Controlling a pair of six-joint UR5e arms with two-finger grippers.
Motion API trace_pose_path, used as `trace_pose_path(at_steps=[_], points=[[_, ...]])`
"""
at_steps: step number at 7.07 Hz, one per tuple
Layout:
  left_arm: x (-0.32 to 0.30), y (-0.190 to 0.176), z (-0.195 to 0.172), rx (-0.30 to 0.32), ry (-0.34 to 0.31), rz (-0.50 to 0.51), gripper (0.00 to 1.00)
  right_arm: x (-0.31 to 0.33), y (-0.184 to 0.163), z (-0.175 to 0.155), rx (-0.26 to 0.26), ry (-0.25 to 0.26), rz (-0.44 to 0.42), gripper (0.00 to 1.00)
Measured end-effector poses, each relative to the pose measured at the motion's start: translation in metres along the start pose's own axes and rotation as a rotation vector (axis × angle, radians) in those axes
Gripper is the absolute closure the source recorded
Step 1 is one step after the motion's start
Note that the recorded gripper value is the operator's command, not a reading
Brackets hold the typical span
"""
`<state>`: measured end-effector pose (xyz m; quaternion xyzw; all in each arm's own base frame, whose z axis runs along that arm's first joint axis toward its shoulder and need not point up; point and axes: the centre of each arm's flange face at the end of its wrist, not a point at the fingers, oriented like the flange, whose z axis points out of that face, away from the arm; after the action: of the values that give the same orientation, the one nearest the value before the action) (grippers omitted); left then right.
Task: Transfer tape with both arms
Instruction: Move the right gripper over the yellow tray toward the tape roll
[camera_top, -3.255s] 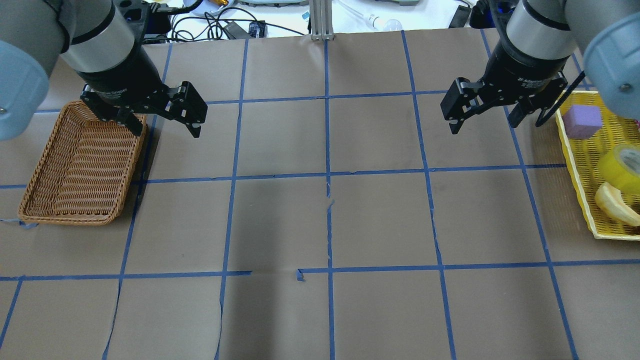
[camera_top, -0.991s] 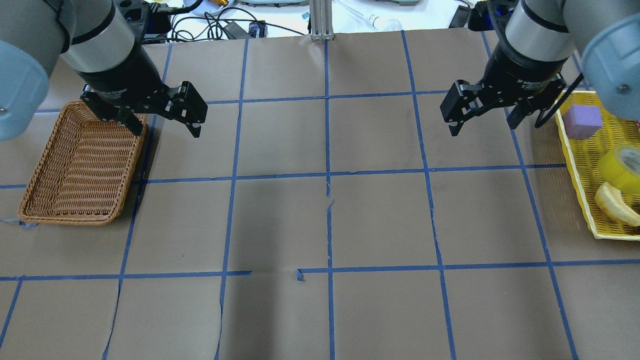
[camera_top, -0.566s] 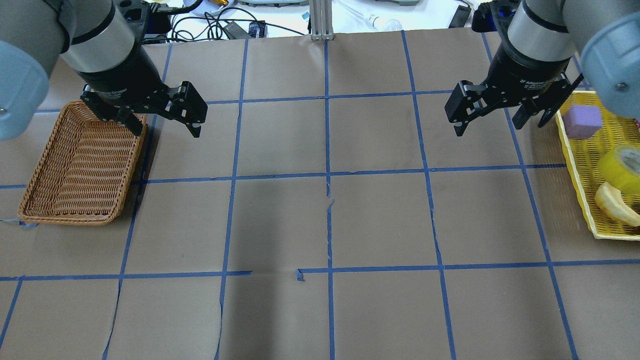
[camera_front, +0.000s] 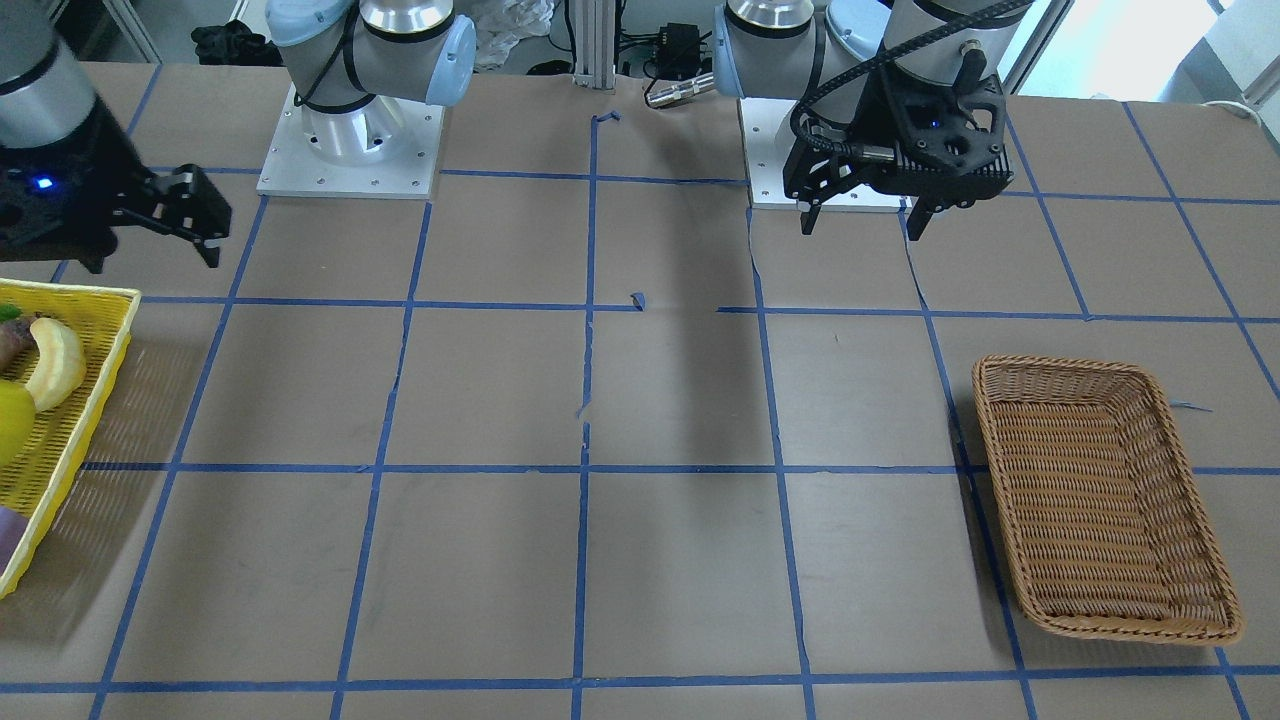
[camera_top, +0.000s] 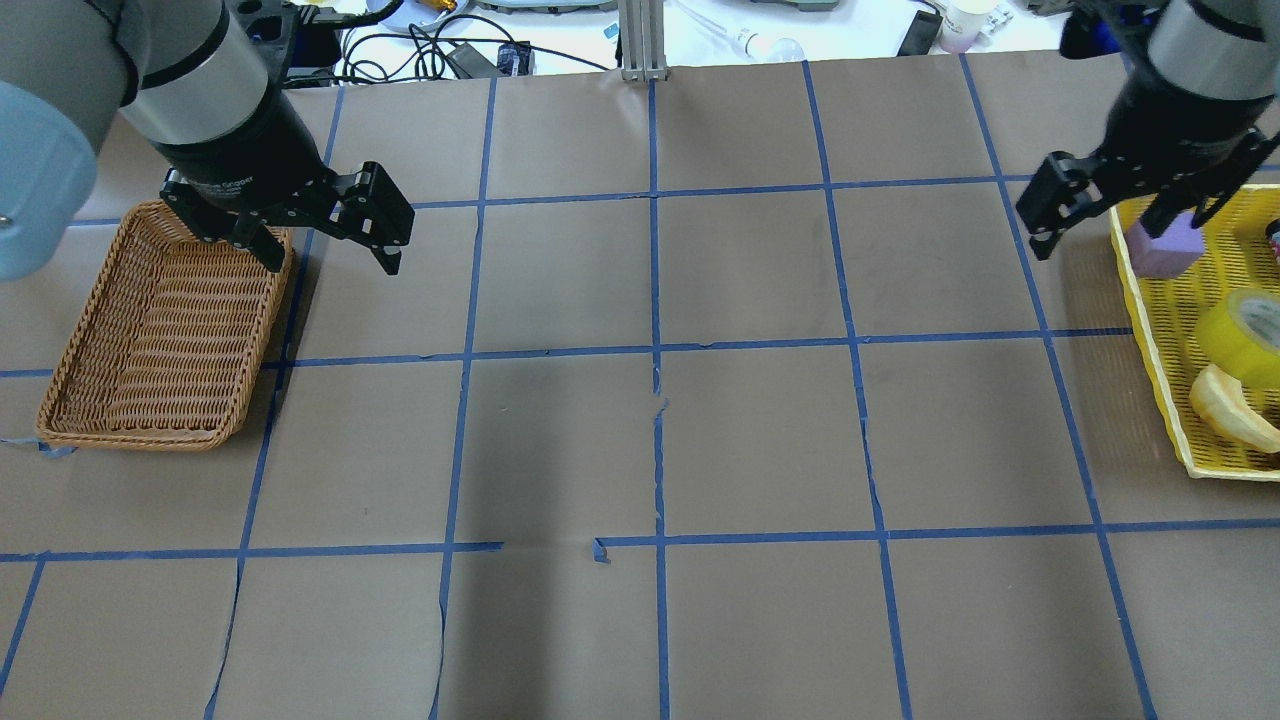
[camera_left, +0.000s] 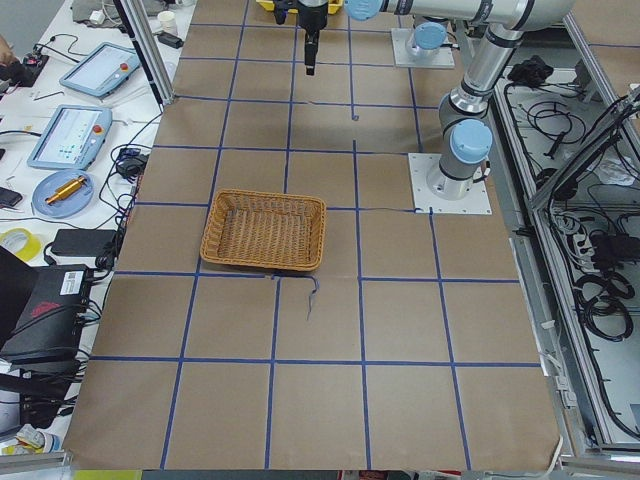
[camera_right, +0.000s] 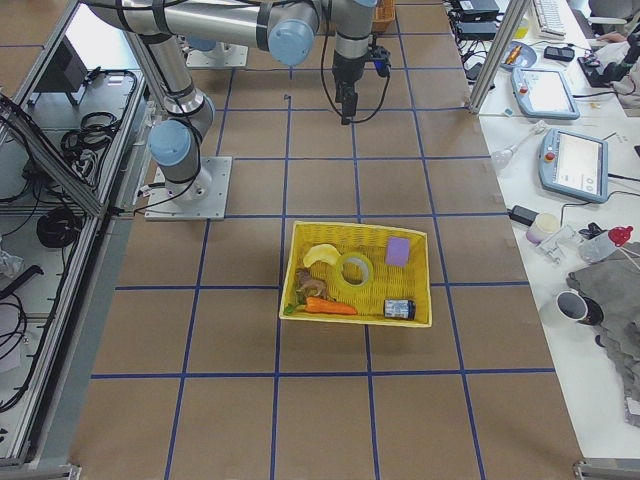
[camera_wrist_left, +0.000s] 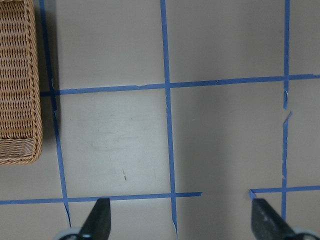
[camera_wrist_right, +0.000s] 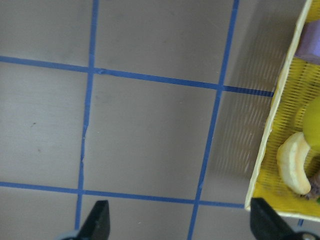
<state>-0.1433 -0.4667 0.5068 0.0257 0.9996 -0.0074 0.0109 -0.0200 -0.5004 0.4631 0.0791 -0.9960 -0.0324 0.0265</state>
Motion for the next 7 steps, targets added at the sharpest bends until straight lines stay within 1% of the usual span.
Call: trace_pose_path(at_steps=[1,2,3,4,5,7], points=[[0.000,0.000,0.000,0.000,0.000,0.000,0.00,0.068,0.002,0.020,0.008,-0.039,-0.051,0.00],[-0.001,0.000,0.000,-0.001,0.000,-0.001,0.00,0.135,0.005,0.046,0.033,-0.067,-0.099,0.00],[-0.002,0.000,0.000,-0.002,0.001,-0.004,0.00,0.193,0.008,0.080,0.058,-0.099,-0.118,0.00],[-0.004,-0.001,0.000,-0.002,0.002,-0.007,0.00,0.230,0.010,0.113,0.073,-0.132,-0.116,0.00],[-0.004,-0.001,0.001,-0.002,0.003,-0.008,0.00,0.253,0.005,0.143,0.077,-0.150,-0.112,0.00],[-0.005,-0.001,0.001,-0.002,0.003,-0.009,0.00,0.275,-0.009,0.201,0.069,-0.172,-0.104,0.00]])
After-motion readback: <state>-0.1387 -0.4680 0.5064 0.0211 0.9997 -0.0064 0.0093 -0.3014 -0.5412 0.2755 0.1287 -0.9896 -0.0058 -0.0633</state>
